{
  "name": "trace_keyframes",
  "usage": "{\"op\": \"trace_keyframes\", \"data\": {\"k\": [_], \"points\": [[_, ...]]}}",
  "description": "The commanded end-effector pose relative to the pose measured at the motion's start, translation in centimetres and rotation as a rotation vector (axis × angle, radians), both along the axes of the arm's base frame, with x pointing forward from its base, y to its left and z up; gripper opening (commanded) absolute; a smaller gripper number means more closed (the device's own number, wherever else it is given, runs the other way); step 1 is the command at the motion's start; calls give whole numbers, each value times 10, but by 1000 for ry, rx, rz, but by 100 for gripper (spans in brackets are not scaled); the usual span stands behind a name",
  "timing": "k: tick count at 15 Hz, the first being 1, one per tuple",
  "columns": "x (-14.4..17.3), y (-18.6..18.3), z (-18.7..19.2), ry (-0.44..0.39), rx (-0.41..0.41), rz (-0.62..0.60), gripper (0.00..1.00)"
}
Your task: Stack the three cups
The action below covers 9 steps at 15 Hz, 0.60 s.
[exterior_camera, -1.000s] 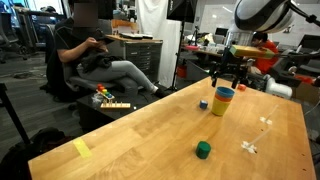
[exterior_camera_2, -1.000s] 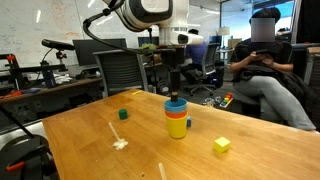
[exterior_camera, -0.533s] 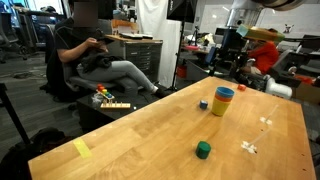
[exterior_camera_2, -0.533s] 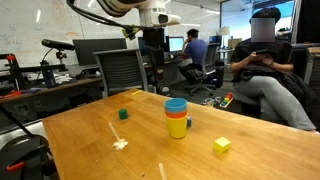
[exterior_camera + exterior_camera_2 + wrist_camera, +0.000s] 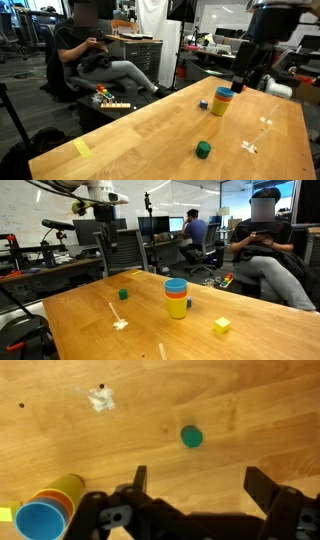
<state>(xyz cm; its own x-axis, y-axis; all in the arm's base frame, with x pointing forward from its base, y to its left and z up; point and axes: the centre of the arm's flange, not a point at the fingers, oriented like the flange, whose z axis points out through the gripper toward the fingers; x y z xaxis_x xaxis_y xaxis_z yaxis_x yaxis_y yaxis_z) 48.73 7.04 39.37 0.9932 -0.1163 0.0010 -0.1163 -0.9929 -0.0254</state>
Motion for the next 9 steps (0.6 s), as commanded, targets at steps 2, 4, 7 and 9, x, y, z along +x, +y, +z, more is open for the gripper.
{"op": "trace_keyframes", "data": {"k": [2,4,7,9], "points": [[-26,15,-1,5,-9,38,100],[-36,14,1,3,-12,43,100],[-37,13,1,3,-12,45,100],[-37,13,1,3,-12,46,100]]}}
